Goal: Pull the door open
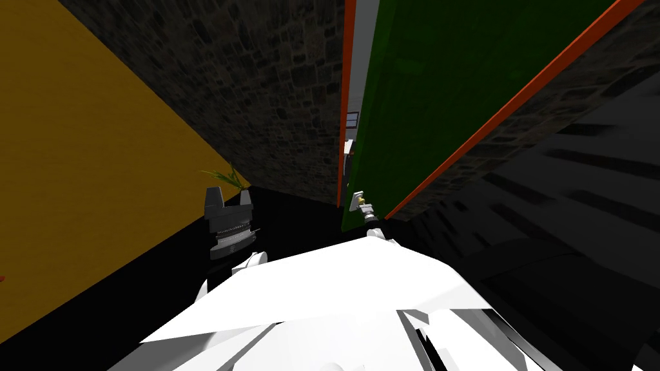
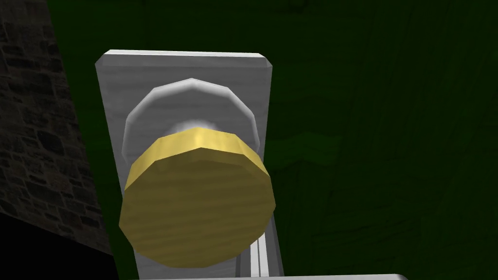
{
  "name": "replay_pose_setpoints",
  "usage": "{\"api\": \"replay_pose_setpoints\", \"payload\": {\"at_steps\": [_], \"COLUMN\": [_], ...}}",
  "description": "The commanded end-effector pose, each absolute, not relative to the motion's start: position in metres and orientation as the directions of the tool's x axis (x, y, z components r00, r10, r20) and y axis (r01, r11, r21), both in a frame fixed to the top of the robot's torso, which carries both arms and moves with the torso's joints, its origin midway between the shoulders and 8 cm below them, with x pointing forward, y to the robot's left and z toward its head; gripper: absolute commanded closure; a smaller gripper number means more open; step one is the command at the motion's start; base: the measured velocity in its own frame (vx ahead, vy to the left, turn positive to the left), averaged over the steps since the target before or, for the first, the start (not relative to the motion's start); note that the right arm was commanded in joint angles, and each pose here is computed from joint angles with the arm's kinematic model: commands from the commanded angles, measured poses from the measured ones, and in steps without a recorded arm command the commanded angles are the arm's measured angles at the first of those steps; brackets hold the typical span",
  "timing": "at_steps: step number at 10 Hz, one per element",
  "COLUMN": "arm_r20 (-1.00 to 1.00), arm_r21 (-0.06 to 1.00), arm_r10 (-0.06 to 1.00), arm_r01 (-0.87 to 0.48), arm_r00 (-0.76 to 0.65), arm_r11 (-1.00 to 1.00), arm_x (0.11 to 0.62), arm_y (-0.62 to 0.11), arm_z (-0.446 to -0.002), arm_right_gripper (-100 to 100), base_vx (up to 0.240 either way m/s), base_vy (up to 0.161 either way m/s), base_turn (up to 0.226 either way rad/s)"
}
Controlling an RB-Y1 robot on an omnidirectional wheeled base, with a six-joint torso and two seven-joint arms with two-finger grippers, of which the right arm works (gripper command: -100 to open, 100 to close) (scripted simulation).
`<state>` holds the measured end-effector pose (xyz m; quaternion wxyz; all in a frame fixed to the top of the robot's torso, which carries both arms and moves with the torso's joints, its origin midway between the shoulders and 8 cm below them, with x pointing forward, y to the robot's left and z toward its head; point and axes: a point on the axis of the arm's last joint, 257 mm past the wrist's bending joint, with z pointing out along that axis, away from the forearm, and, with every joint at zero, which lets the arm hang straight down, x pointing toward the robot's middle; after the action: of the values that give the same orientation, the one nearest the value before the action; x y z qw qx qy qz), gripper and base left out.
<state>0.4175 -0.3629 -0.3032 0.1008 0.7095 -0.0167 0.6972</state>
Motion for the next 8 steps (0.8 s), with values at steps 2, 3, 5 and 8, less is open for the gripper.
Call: {"api": "replay_pose_setpoints", "payload": {"at_steps": [2,3,5,8], "arm_r20": [1.000,1.000,0.999,0.998], "arm_r21": [0.029,0.001,0.021,0.015], "arm_r10": [0.030,0.001,0.013,0.006], "arm_r01": [-0.142,-0.142,-0.163,-0.158], "arm_r00": [-0.001,0.000,0.050,0.057], "arm_r11": [-0.989,-0.990,-0.986,-0.987], "arm_x": [0.419,0.418,0.407,0.406], "arm_y": [-0.347,-0.346,-0.372,-0.376], "arm_z": [-0.295,-0.296,-0.305,-0.303], "arm_right_gripper": [-100,-100,-100,-100], "base_vx": [-0.070,-0.058,0.012,0.042], "base_vy": [-0.043,-0.019,-0.015,0.049], "base_turn": [0.072,0.034,-0.068,-0.050]}}
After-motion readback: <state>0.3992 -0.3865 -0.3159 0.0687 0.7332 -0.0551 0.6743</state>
